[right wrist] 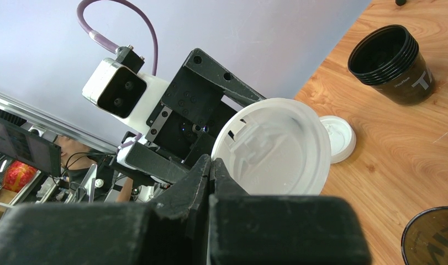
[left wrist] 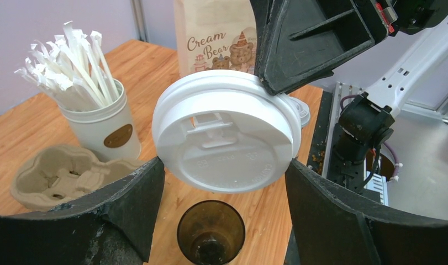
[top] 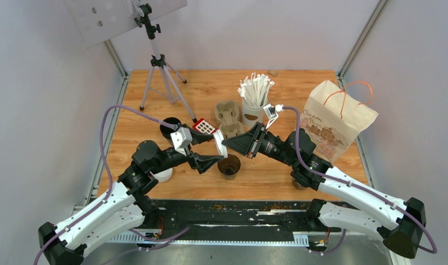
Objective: Pack the takeout coffee
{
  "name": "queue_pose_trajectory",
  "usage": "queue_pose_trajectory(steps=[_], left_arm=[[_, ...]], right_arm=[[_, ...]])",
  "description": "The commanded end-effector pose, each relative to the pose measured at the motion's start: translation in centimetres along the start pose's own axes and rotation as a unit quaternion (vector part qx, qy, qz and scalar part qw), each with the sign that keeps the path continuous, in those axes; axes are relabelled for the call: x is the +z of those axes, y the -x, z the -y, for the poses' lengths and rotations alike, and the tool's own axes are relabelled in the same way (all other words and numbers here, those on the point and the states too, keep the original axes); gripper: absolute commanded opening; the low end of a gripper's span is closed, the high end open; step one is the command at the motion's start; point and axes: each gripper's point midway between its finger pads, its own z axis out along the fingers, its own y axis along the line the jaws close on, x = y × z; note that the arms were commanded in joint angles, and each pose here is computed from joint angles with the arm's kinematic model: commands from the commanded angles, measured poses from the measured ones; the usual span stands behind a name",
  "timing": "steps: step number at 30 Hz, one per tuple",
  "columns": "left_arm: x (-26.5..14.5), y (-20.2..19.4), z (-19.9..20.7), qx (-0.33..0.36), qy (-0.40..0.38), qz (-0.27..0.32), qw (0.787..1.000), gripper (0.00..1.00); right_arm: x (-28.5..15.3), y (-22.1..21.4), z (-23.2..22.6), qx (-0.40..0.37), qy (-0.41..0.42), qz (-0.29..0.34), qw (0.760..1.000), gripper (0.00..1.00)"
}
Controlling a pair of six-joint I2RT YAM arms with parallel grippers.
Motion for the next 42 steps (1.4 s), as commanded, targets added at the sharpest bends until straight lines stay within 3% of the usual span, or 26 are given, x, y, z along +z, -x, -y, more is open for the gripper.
queue_pose_trajectory(steps=[1,6,11,14,20,27,35,42], left_arm=[[0.1,1.2,0.1,0.011,-0.003,0.021,1.0,0.79],[0.1,1.3,-0.4,0.003,0.013,0.015,1.0,0.77],[0.0,-0.1,-1.3,-0.03,0.044,-0.036,0.998,0.76],[-0.2,-1.3,-2.2,-0.064,0.079,-0.097,0.99,0.74],[-0.9,-3.1,-2.4,-0.102,0.123,-0.227,0.961,0.73],[-1.4,-4.5,-1.4,-0.108,0.156,-0.36,0.913,0.73],[-0.5,-7.6,-0.2,-0.122,0.164,-0.499,0.842,0.72],[1.3,-10.9,-0.9,-0.106,0.178,-0.549,0.809,0.72]], right_arm=[[0.0,0.8,-1.1,-0.007,0.014,0.01,1.0,0.01],[-0.1,0.8,-0.8,-0.003,0.007,0.012,1.0,0.07],[-0.5,1.2,-0.2,-0.004,-0.017,0.022,1.0,0.22],[-1.4,1.9,0.5,-0.022,-0.055,0.031,0.998,0.42],[-4.1,3.0,1.9,-0.059,-0.124,0.051,0.989,0.99],[-8.4,5.0,4.1,-0.121,-0.233,0.076,0.962,1.0],[-13.0,7.0,4.2,-0.157,-0.273,0.13,0.94,1.0],[-13.9,7.4,4.2,-0.168,-0.279,0.137,0.935,1.0]])
